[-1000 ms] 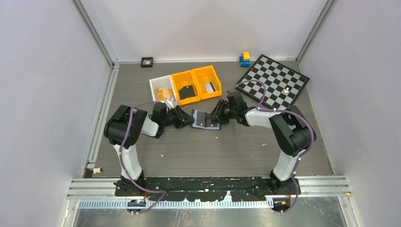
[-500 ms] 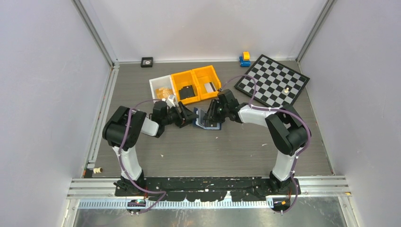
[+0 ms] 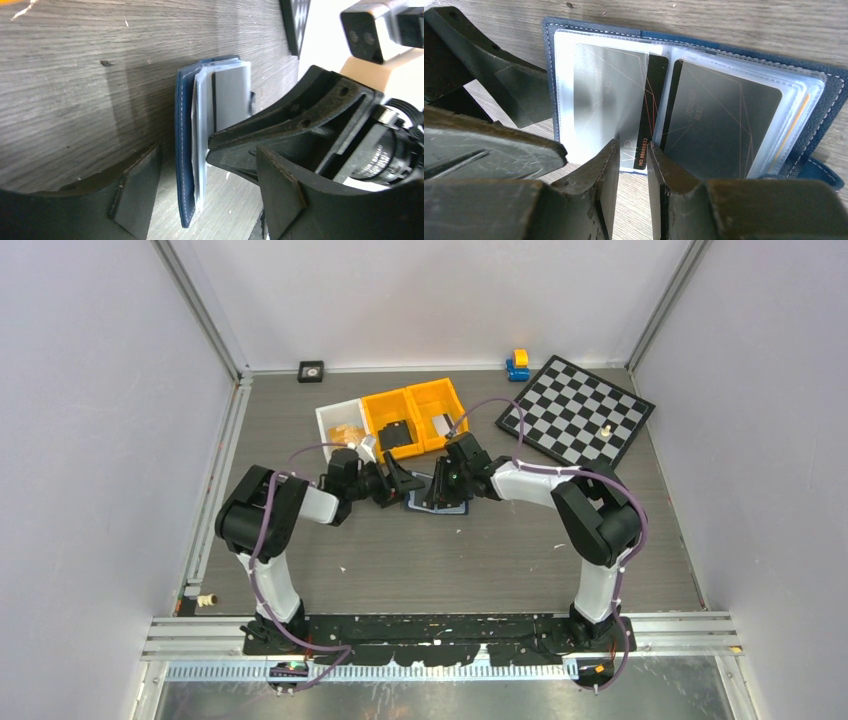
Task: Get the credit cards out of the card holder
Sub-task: Remove the credit card from the card holder, then place the credit card in the storage box, then remove the credit card from the card holder.
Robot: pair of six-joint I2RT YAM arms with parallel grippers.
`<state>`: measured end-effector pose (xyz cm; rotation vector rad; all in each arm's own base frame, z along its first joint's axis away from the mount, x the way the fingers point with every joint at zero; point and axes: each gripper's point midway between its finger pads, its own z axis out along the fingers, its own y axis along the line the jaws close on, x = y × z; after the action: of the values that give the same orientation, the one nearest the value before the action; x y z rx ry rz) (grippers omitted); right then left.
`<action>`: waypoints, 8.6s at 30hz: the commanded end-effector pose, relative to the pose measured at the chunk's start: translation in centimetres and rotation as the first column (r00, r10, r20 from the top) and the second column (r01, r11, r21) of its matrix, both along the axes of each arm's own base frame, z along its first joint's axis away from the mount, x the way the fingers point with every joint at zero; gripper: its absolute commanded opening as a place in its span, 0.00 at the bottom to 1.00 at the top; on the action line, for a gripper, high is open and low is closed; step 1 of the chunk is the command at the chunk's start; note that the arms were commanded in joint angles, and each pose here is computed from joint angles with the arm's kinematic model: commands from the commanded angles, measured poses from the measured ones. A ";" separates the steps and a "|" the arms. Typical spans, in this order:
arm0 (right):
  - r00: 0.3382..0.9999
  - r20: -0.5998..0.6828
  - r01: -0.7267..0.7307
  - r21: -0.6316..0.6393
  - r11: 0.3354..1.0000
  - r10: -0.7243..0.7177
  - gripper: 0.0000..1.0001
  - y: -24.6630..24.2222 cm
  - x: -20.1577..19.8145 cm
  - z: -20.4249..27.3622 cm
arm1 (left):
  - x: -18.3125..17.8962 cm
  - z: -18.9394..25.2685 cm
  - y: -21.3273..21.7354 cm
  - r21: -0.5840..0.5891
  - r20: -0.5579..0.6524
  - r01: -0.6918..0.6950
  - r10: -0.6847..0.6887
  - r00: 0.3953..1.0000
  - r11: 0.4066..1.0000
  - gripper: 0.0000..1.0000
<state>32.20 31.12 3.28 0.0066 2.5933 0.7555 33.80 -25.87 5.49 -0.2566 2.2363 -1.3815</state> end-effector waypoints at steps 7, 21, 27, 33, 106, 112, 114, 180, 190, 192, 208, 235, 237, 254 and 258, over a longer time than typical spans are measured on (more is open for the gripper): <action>1.000 -0.007 -0.006 -0.048 0.999 0.005 0.31 -0.4 -0.2 -0.4 | 0.9 -1.5 -0.3 0.087 -0.020 0.026 -0.024 0.999 0.996 0.47; 0.995 0.053 0.067 0.229 0.971 -0.081 0.43 -0.7 0.5 3.9 | 1.0 0.8 -0.7 -0.030 -0.016 0.043 -0.044 0.999 0.999 0.00; 0.991 0.095 0.059 0.349 0.935 -0.098 0.46 -1.2 0.5 6.9 | 0.3 3.8 -0.9 -0.166 0.011 0.053 -0.052 0.999 0.985 0.00; 0.993 0.055 0.074 0.415 0.907 -0.107 0.45 -1.3 0.9 6.5 | 0.1 5.3 -0.8 -0.275 0.020 0.048 -0.044 0.999 0.960 0.00; 0.950 0.148 0.182 0.457 0.871 -0.276 0.01 -7.0 2.9 9.7 | -0.3 9.2 4.4 -0.167 0.092 -0.071 0.087 0.992 0.983 0.00; 0.941 0.197 0.170 0.423 0.890 -0.274 0.01 -7.6 2.9 10.5 | -0.5 9.7 6.4 0.053 0.159 -0.145 0.135 0.978 0.988 0.00; 0.943 0.202 0.160 0.420 0.893 -0.264 0.01 -7.5 2.9 10.5 | -0.6 9.6 6.8 0.112 0.180 -0.153 0.131 0.975 0.982 0.00; 0.971 0.210 -0.172 0.268 0.948 0.117 0.02 10.5 17.5 9.0 | -1.2 1.6 2.6 0.317 0.006 0.021 -0.024 1.000 0.948 0.00; 0.965 0.247 -0.141 0.192 0.971 0.091 0.43 8.8 16.4 12.7 | -1.2 1.8 2.6 0.316 0.015 0.015 -0.021 1.000 0.949 0.00; 0.960 0.268 -0.134 0.174 0.975 0.084 0.44 7.9 15.4 14.4 | -1.2 1.8 2.4 0.306 0.016 0.019 -0.025 1.000 0.952 0.00; 0.925 0.379 0.040 -0.002 0.999 -0.036 0.84 -2.6 2.2 12.9 | -1.3 2.4 2.1 0.272 0.055 0.024 -0.040 0.998 0.962 0.00; 0.843 0.421 0.417 -0.116 0.902 -0.335 1.00 -9.6 3.0 7.3 | -1.5 3.1 0.0 0.096 0.042 0.051 -0.055 0.998 0.994 0.00; 0.866 0.390 0.396 -0.155 0.905 -0.312 1.00 -9.6 2.5 7.2 | -1.5 3.0 0.1 0.100 0.041 0.049 -0.053 0.998 0.994 0.00; 0.953 0.254 0.207 -0.141 0.968 -0.167 0.78 -6.0 1.0 4.2 | -1.0 1.4 1.4 0.202 0.016 -0.003 0.000 1.000 0.979 0.00; 0.968 0.205 0.182 -0.170 0.968 -0.145 0.71 -5.4 1.1 2.5 | -0.9 1.1 1.5 0.209 0.009 -0.006 0.004 1.000 0.978 0.00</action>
<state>32.39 24.50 5.70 0.1027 2.4194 0.4067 31.90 -24.47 6.03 -0.2085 2.3807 -1.1632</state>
